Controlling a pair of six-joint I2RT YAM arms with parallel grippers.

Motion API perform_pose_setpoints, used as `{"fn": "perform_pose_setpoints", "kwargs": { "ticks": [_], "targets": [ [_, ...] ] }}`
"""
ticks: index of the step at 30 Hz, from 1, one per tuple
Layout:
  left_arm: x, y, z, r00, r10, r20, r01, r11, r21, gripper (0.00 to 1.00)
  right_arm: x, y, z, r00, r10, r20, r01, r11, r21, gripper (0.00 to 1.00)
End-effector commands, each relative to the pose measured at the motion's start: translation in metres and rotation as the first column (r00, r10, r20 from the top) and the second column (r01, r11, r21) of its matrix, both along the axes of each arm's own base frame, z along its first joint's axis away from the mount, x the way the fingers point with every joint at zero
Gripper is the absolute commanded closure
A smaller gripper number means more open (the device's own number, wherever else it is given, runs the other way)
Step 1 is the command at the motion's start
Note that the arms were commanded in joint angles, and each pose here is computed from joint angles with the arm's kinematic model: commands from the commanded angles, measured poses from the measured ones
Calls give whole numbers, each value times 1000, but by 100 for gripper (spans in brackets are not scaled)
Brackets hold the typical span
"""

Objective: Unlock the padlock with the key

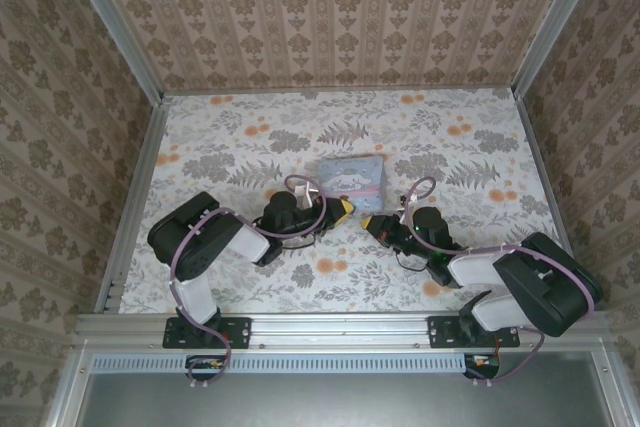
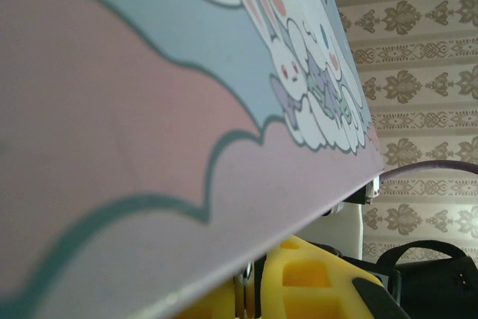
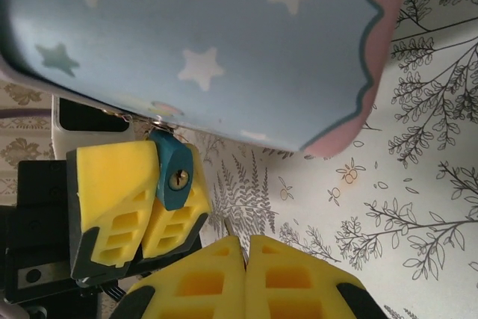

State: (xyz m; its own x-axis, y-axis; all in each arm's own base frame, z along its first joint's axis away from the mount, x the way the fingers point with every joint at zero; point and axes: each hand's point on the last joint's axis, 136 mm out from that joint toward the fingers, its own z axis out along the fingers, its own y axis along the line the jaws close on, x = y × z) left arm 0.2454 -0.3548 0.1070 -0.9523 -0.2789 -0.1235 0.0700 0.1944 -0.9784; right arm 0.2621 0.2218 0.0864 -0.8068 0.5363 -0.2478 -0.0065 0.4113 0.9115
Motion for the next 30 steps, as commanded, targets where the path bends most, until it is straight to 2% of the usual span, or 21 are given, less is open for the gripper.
{"fn": "perform_pose_setpoints", "kwargs": {
  "ticks": [1, 30],
  "targets": [
    [-4, 1, 18, 999, -36, 26, 38, 997, -63, 100, 8, 6, 19, 997, -1, 75, -2, 999, 35, 100],
    [-7, 1, 14, 999, -53, 14, 54, 997, -59, 100, 17, 7, 12, 998, -17, 54, 16, 1000, 23, 100]
  ]
}}
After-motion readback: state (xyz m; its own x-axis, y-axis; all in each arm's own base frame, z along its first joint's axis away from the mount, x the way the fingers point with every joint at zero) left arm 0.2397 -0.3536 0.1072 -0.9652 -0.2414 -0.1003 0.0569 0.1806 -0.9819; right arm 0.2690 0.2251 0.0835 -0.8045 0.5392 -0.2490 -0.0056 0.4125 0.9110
